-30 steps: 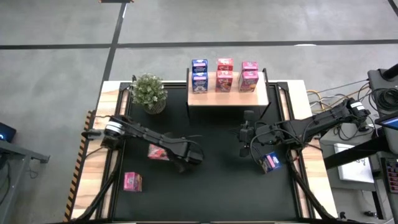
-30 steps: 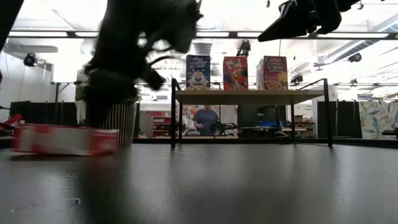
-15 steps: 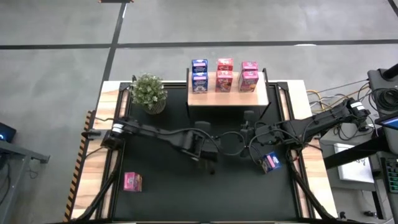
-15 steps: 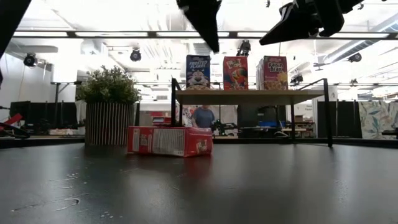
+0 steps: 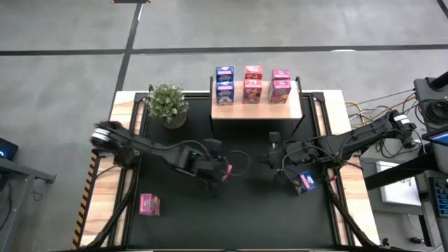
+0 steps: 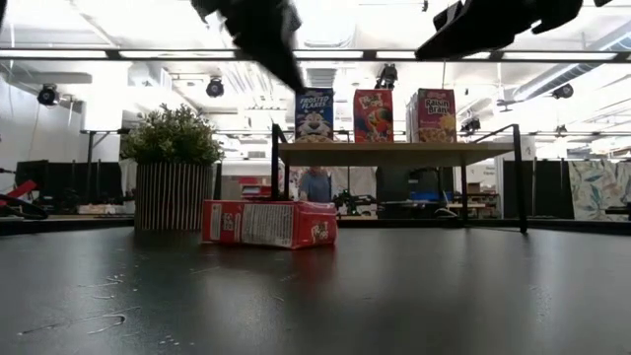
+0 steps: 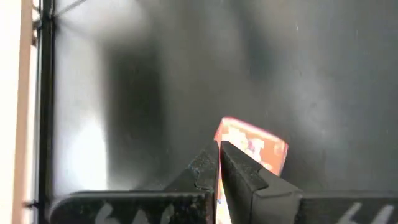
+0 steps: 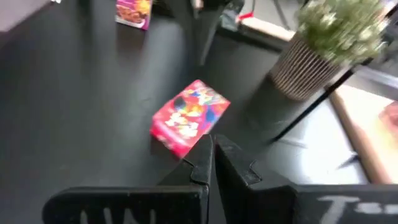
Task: Stack cereal on shelf
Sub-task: Put the red cereal box on the shelf and align it with the other red cereal box on the shelf
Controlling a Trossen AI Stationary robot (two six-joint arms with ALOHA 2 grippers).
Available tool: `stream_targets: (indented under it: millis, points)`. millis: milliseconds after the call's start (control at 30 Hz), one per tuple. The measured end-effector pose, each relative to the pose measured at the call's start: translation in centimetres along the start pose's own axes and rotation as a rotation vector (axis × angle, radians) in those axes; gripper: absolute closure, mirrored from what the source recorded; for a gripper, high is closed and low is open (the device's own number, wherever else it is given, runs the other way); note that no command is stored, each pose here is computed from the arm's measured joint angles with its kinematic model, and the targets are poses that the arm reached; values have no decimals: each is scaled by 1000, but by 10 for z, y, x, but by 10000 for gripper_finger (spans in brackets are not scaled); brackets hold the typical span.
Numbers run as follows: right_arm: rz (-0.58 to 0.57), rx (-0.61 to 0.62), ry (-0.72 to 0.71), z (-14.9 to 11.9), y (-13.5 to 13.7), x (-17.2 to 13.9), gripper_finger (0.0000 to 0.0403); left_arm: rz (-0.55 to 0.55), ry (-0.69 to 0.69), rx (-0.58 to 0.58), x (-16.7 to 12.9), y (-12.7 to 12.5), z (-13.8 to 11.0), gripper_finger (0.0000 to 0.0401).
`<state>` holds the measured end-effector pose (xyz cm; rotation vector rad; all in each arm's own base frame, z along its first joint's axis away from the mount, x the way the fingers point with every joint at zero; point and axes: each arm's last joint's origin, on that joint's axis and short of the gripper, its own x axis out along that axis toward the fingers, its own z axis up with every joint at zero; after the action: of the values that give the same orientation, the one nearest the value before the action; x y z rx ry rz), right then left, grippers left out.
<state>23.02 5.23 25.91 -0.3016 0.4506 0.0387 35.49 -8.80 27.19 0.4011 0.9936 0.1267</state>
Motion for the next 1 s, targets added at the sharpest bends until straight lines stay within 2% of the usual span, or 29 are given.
stream_targets:
  millis: [233, 433, 700, 867, 1000]
  points:
    - [40, 153, 79, -12, 10, 26, 394, 26, -64, -115, -4, 1, -65, 401]
    - [37, 259, 85, -21, 21, 60, 394, 22, -61, -157, -1, -3, -99, 401]
    - [29, 381, 107, -37, 32, 90, 394, -10, -46, -186, 22, -17, -127, 401]
    - [14, 496, 111, -44, 32, 100, 394, -30, -63, -222, 32, -23, -136, 401]
    - [1, 543, 151, -52, 33, 106, 394, -41, -82, -231, 36, -26, -140, 401]
